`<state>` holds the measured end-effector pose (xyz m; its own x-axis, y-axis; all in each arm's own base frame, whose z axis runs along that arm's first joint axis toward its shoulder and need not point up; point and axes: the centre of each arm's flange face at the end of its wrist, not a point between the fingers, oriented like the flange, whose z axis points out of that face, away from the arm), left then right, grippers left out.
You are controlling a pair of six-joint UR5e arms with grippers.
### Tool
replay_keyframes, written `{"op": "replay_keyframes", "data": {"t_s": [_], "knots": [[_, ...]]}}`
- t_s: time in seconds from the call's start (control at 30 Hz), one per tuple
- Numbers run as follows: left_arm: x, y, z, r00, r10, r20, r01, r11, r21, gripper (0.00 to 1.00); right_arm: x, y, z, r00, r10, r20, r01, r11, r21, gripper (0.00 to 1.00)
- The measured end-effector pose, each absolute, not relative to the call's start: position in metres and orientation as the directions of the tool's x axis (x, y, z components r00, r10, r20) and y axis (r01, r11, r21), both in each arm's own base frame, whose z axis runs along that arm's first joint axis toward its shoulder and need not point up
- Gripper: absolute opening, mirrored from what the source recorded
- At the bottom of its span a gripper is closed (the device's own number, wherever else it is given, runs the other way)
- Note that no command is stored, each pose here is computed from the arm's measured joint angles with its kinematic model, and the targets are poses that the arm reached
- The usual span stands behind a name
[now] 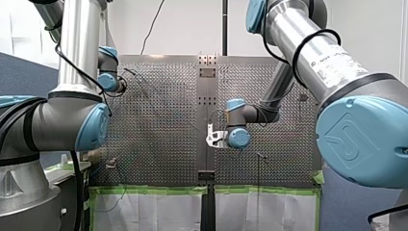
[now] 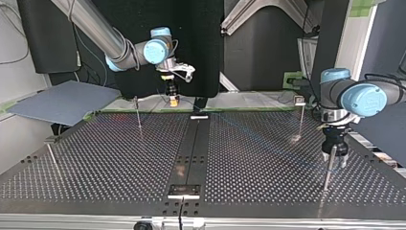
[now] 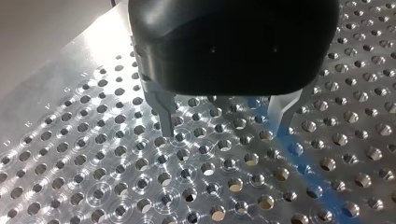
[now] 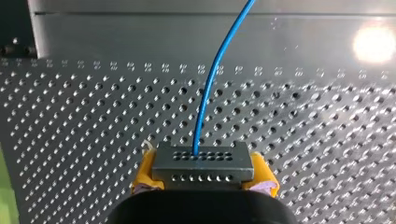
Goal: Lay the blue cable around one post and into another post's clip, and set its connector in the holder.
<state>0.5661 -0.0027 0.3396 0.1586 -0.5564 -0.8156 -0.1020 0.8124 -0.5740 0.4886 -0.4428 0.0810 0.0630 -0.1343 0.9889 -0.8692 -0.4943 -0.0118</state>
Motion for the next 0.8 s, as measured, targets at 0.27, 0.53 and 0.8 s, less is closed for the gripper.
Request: {"op": "replay_keyframes", "data": {"t_s": [0.27, 0.53, 0.8], "knots": [[0.566, -0.003, 0.340, 0.159, -0.557, -0.815, -0.101, 0.812, -0.575, 1.00, 0.468, -0.447, 0.069, 0.064, -0.144, 0.988, -0.884, -0.468, -0.011, 0.00], [0.566, -0.003, 0.339, 0.158, -0.557, -0.815, -0.101, 0.812, -0.574, 1.00, 0.448, -0.449, 0.057, 0.050, -0.148, 0.988, -0.896, -0.443, -0.021, 0.00], [0.566, -0.003, 0.340, 0.157, -0.557, -0.815, -0.101, 0.812, -0.574, 1.00, 0.432, -0.451, 0.049, 0.050, -0.156, 0.987, -0.907, -0.421, -0.020, 0.00]]}}
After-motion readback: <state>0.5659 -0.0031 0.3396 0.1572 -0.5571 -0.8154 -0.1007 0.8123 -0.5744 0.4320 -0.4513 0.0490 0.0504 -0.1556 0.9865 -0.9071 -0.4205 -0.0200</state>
